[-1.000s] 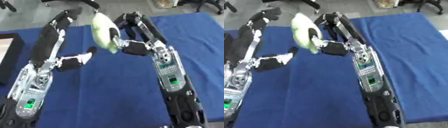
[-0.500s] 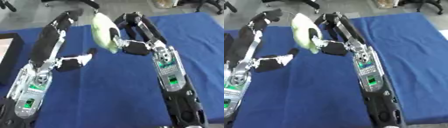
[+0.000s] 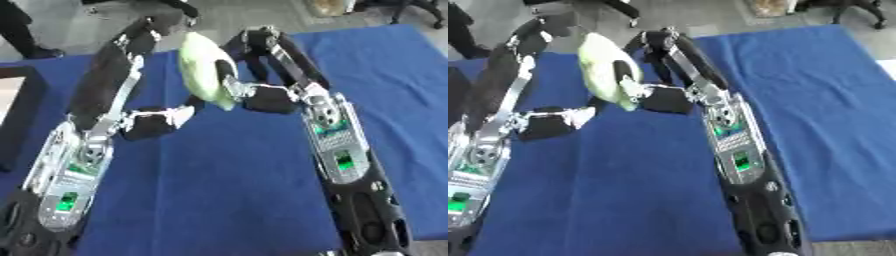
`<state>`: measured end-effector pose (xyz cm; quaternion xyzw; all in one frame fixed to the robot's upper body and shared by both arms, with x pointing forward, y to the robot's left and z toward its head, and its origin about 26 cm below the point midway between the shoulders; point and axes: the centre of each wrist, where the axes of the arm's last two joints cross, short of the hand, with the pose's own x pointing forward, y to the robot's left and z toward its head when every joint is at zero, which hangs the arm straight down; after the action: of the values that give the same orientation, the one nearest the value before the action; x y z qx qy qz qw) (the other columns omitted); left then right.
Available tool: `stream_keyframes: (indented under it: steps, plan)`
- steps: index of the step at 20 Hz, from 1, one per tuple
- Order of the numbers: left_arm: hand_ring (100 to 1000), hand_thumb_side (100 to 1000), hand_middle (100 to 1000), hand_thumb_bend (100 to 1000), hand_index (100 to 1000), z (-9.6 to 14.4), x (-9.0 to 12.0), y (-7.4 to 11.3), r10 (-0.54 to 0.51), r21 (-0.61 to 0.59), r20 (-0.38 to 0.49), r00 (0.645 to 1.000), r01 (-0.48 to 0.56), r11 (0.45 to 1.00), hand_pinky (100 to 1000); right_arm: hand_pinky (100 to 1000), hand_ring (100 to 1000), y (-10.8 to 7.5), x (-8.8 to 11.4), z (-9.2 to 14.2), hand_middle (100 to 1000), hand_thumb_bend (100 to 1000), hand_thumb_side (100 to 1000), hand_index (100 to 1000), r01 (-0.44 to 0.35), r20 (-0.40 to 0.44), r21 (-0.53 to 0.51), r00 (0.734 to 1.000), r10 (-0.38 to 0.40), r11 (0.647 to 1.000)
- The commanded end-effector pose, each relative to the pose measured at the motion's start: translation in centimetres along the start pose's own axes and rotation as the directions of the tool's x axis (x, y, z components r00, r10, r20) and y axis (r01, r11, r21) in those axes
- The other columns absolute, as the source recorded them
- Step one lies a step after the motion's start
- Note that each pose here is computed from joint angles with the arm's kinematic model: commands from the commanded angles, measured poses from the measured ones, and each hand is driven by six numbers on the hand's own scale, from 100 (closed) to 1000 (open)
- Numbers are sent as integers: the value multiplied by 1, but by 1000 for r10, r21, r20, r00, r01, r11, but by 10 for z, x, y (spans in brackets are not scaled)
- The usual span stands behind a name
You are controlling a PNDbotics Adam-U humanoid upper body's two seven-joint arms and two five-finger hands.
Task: Pick up the objects with one hand, pass them to the other hand, and then place them into the box on the other side of the table.
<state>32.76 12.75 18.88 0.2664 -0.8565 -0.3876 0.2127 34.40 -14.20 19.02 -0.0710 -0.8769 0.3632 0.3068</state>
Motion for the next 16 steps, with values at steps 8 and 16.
stream_keyframes:
  steps: [8,16]
  plan:
    - [801,145,826,527,965,-18,11,2,-41,-46,104,994,46,998,836,625,128,1,8,-9,100,100,336,147,-11,44,25,999,10,1000]
    - [703,100,658,326,833,-19,13,2,-30,-75,130,991,40,996,789,625,127,0,8,-9,100,100,326,147,-13,48,27,999,12,1000]
